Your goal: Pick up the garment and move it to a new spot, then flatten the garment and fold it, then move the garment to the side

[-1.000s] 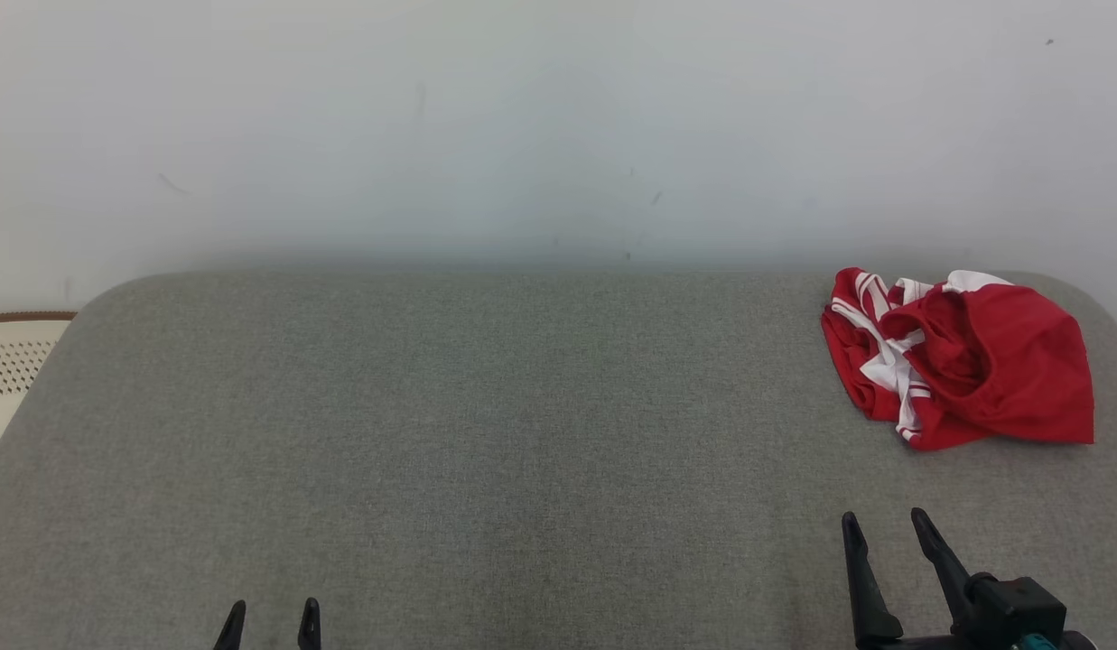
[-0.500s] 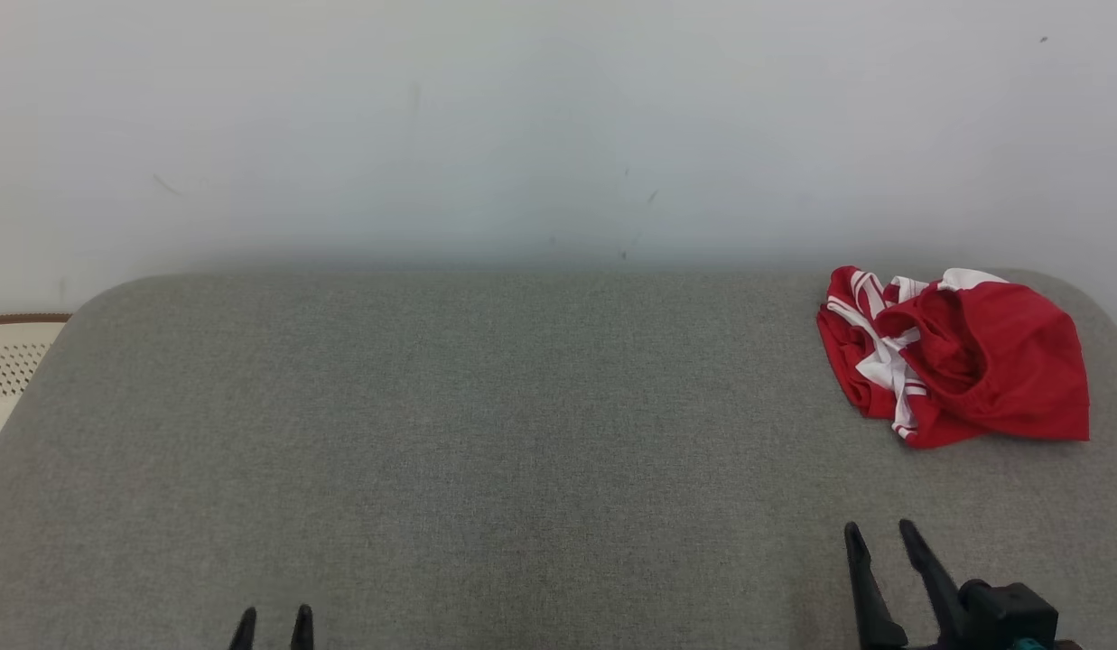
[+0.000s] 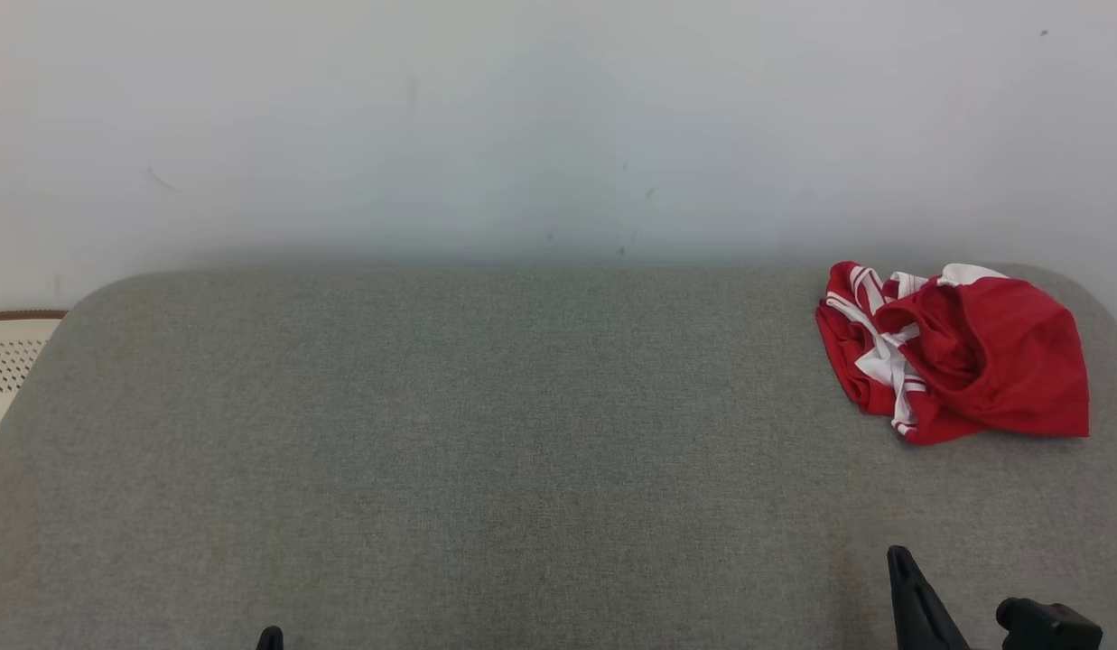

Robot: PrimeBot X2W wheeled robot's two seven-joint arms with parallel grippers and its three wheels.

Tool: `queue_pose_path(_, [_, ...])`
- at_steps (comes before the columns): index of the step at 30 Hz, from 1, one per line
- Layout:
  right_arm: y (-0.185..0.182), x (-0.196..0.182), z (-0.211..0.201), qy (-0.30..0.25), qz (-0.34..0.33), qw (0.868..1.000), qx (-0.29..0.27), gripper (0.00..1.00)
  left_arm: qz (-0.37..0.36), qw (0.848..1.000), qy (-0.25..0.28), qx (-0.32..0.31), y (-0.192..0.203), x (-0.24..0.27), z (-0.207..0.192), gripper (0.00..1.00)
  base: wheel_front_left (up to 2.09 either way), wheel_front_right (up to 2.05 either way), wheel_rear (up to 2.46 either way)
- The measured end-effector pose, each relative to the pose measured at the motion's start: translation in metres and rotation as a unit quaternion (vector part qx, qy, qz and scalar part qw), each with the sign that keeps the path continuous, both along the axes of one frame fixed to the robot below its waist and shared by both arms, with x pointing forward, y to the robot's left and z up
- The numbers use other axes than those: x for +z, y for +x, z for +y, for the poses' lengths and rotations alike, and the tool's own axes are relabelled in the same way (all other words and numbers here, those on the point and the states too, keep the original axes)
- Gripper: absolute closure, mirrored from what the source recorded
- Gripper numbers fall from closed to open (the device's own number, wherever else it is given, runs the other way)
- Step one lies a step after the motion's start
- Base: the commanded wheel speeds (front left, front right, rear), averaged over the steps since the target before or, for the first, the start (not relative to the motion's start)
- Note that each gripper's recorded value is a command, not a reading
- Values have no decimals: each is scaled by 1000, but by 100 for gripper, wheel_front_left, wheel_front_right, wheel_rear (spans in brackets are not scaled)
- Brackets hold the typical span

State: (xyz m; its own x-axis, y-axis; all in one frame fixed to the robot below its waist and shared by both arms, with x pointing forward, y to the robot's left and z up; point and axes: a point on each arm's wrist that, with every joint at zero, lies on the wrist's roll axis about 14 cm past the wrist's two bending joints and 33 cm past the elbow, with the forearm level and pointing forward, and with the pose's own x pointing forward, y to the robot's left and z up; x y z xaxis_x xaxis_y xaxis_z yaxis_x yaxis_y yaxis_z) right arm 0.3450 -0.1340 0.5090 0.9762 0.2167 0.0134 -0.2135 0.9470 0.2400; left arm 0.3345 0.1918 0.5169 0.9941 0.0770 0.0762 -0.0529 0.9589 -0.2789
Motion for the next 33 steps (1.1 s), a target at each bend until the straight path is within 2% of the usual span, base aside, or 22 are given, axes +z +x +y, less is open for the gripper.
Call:
queue_pose_path(15, [8,-2,-17,122,30,992,-28,100,20,992,-122,-4,9,-8,2,100,0,0,0])
queue_pose_path(33, [16,-5,-35,251,58,965,-55,100,34,967,-252,-13,19,-15,1,100,0,0,0])
